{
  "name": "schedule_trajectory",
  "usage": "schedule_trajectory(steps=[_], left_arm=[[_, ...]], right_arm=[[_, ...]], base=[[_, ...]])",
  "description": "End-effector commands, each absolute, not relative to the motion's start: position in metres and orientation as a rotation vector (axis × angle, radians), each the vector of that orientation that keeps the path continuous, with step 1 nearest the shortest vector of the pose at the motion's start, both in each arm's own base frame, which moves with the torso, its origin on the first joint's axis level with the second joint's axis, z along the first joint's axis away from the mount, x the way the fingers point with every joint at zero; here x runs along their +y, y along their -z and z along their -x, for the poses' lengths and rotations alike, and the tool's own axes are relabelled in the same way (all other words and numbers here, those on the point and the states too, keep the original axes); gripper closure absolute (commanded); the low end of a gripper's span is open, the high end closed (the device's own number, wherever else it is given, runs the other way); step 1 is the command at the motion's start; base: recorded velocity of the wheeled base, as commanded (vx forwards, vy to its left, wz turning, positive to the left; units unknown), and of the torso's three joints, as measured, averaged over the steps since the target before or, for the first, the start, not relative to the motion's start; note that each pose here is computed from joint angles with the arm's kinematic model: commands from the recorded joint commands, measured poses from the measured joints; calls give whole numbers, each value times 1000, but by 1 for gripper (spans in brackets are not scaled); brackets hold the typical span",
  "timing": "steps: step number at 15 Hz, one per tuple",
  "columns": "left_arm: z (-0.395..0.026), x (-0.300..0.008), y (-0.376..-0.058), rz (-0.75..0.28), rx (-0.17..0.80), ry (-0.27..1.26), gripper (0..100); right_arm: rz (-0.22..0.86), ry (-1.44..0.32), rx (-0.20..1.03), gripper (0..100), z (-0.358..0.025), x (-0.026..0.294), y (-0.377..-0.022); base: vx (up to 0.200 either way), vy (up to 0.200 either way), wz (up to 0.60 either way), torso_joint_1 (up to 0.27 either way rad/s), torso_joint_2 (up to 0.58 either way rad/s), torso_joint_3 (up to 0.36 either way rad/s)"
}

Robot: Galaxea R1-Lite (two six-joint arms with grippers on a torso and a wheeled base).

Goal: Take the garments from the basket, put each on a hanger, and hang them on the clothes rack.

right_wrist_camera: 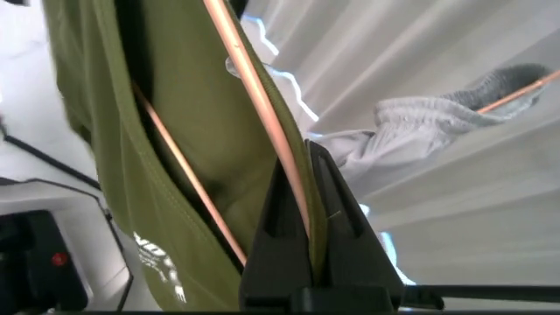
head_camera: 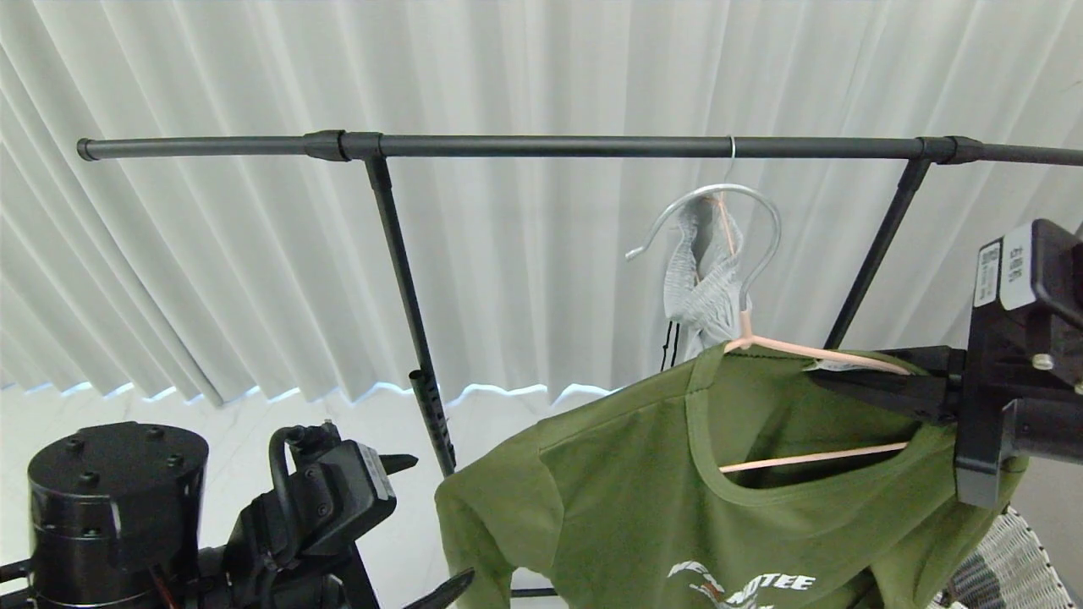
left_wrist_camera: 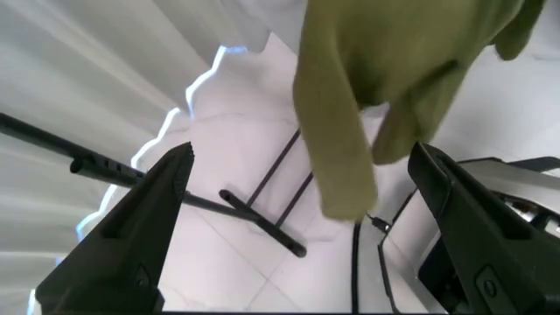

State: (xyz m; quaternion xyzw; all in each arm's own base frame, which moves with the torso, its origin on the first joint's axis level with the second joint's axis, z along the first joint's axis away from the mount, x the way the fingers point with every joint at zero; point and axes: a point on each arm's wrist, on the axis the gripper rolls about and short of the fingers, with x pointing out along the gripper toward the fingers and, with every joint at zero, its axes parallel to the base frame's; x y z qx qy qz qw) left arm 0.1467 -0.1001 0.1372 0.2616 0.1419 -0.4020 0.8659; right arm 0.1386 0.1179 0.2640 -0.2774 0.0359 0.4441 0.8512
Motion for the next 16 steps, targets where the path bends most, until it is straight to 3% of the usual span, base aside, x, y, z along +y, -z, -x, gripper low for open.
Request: schedule_trajectory(steps=[1,3,4,8,13,16], left_arm=[[-150,-102,-137,-542,307,840,0],[-150,-102,-139,-500,315,832,0],[-150,-102,-138,-499,317,832,100],[-153,-94,-137,-495,334,779,100],[-165,-68,-136,-488,372,583,100],[-160,-68,-141,-499,341,586,100]], right_arm=[[576,-950,56,100,-136,121,-265],[573,-947,37,100,-136,121,-265],[574,-948,40,100,-136,121,-264],[570,-930,43,100,-135,120,-265],[524,-825,77,100,-133,114,-266],[517,-801,91,100,-133,114,-266]], base=[[0,0,0,0,0,0],[0,0,0,0,0,0],[0,0,0,0,0,0],[0,0,0,0,0,0],[0,0,0,0,0,0],[0,0,0,0,0,0]])
